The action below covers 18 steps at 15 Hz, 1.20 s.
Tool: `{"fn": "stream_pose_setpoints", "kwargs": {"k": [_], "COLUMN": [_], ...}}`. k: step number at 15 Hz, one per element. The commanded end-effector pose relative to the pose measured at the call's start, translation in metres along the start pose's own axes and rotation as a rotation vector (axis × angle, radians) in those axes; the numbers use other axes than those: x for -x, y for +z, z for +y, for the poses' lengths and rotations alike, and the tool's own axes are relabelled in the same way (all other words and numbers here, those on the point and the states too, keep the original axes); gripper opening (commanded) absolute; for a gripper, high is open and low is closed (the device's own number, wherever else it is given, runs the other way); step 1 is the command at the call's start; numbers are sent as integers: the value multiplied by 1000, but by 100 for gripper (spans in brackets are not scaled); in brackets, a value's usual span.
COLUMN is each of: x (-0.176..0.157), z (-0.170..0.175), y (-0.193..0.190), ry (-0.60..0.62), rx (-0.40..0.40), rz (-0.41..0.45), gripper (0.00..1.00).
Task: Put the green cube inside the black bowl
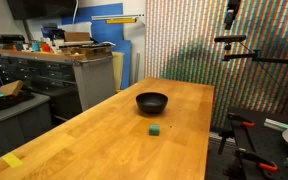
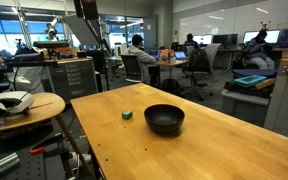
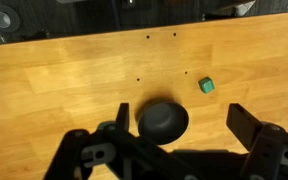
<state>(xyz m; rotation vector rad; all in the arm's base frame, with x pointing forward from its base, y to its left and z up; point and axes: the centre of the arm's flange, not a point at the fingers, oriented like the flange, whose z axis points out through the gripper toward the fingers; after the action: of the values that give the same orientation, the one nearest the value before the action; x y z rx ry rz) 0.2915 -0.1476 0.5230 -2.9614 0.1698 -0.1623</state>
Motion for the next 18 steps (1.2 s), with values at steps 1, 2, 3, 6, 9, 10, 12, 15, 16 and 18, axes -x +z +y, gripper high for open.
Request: {"fn": "stream_pose_setpoints", "kwargs": {"k": [1,2,3,6,9,10,12,15,16,18], "x": [0,0,0,0,0,-2,-7,-16,-20,-28], "z": [0,0,0,0,0,-2,-8,-23,-31,-46], "y": [-2,-4,-5,-5,-5,-4,1,9,13,24], "ry": [0,0,0,0,0,22,49,104,132,194], "rx": [1,2,2,2,2,-3,-10,-39,-42,-44], "rz": [4,9,12,12,12,17,18,23,31,53], "gripper": [100,100,100,100,100,100,100,100,100,100]}}
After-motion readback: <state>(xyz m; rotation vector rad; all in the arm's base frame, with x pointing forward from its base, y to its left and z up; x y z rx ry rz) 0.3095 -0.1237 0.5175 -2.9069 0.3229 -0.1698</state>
